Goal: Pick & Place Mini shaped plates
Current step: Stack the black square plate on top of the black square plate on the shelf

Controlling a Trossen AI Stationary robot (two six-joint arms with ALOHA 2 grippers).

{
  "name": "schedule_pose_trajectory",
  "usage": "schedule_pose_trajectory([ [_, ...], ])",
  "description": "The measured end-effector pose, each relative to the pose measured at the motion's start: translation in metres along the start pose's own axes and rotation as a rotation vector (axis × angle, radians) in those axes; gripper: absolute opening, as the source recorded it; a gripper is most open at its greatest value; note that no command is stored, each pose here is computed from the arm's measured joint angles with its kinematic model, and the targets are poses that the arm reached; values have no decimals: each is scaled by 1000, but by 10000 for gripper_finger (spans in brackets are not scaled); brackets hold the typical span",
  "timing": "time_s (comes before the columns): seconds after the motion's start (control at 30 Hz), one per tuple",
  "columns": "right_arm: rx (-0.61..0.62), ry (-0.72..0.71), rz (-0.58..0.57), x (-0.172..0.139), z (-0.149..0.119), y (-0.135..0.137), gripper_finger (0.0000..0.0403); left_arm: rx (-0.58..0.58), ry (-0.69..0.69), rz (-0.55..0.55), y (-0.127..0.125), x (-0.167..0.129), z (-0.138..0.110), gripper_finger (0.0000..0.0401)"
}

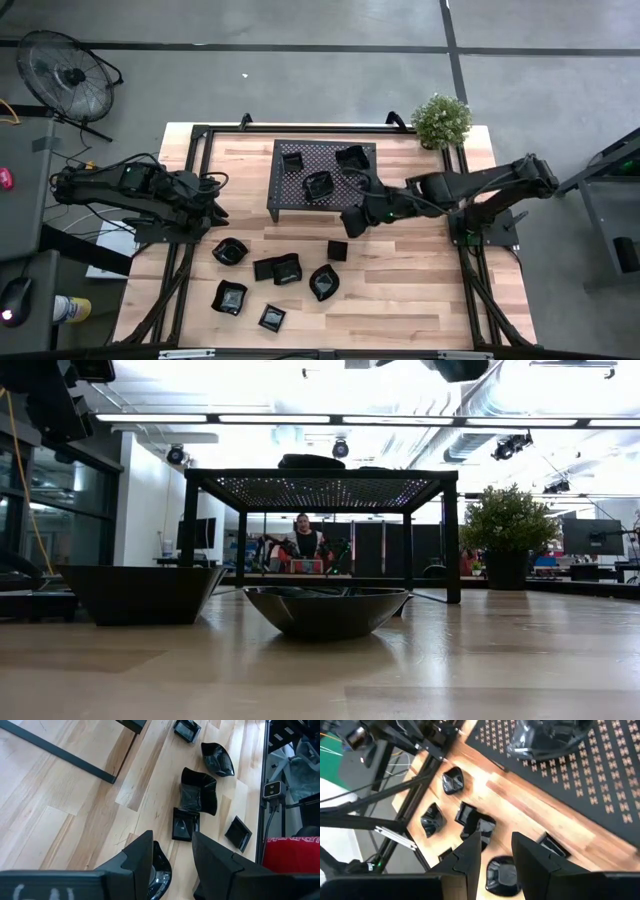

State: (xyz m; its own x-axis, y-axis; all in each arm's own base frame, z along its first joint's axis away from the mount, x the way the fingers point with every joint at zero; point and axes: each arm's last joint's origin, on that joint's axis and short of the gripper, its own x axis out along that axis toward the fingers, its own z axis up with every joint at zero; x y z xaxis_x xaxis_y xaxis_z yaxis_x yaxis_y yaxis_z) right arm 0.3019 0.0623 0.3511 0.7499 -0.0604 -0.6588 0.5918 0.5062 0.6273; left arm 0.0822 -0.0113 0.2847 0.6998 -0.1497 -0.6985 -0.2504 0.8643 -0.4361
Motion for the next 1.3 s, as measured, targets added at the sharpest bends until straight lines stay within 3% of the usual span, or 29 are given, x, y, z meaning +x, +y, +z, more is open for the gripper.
schedule_pose_trajectory([
  [0.4,-53,16,-132,-10,-35,-3,105,-24,-3,2,0,0,0,136],
  [0.73,-16,52,-196,-4,-64,-15,105,-21,-67,-10,-3,0,5,136],
  [1.03,188,153,-136,38,-102,-51,105,-71,-113,16,-3,0,8,136],
  [1.3,409,140,-85,68,-112,-89,105,-55,-109,23,-2,0,8,136],
])
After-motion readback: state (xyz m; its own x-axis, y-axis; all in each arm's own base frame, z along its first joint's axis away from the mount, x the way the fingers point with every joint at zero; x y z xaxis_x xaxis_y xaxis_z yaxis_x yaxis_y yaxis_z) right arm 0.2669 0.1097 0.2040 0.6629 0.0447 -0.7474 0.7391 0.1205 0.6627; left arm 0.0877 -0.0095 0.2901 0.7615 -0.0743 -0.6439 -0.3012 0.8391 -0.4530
